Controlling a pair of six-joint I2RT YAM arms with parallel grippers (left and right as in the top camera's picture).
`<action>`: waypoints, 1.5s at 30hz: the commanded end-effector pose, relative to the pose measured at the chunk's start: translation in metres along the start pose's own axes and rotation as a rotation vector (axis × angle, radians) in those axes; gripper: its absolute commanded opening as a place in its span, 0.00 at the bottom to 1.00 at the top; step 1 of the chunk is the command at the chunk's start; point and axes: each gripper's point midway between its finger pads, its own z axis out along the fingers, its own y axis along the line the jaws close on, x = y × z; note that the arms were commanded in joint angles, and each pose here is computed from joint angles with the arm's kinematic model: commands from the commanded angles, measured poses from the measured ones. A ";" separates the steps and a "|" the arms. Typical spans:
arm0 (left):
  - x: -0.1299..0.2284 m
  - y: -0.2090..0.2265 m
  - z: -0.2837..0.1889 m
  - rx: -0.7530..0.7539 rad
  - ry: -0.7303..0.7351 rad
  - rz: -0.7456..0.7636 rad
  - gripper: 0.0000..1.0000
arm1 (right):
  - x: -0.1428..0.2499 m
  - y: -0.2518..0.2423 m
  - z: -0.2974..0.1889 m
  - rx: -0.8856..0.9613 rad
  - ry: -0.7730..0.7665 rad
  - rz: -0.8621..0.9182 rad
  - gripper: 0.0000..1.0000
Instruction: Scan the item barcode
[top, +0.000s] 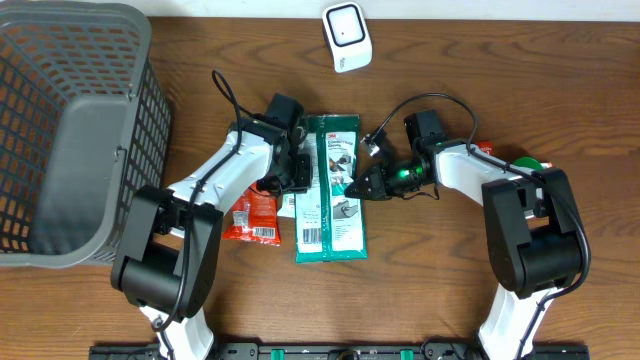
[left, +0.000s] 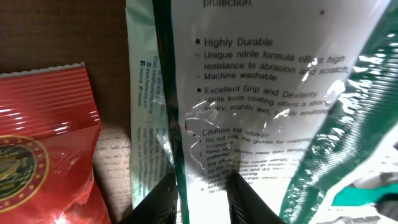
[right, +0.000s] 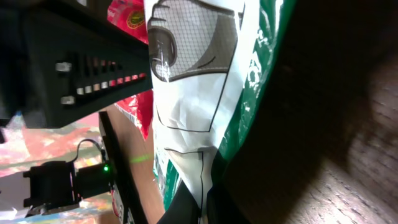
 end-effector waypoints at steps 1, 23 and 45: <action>0.009 0.006 0.010 -0.009 0.024 -0.002 0.28 | -0.001 0.017 -0.005 -0.059 -0.009 -0.039 0.01; 0.004 -0.021 -0.025 0.204 -0.014 -0.012 0.07 | -0.004 0.026 -0.011 -0.130 -0.023 -0.068 0.15; 0.007 -0.026 -0.025 0.233 -0.003 -0.008 0.07 | -0.002 0.028 0.007 -0.073 -0.002 -0.134 0.25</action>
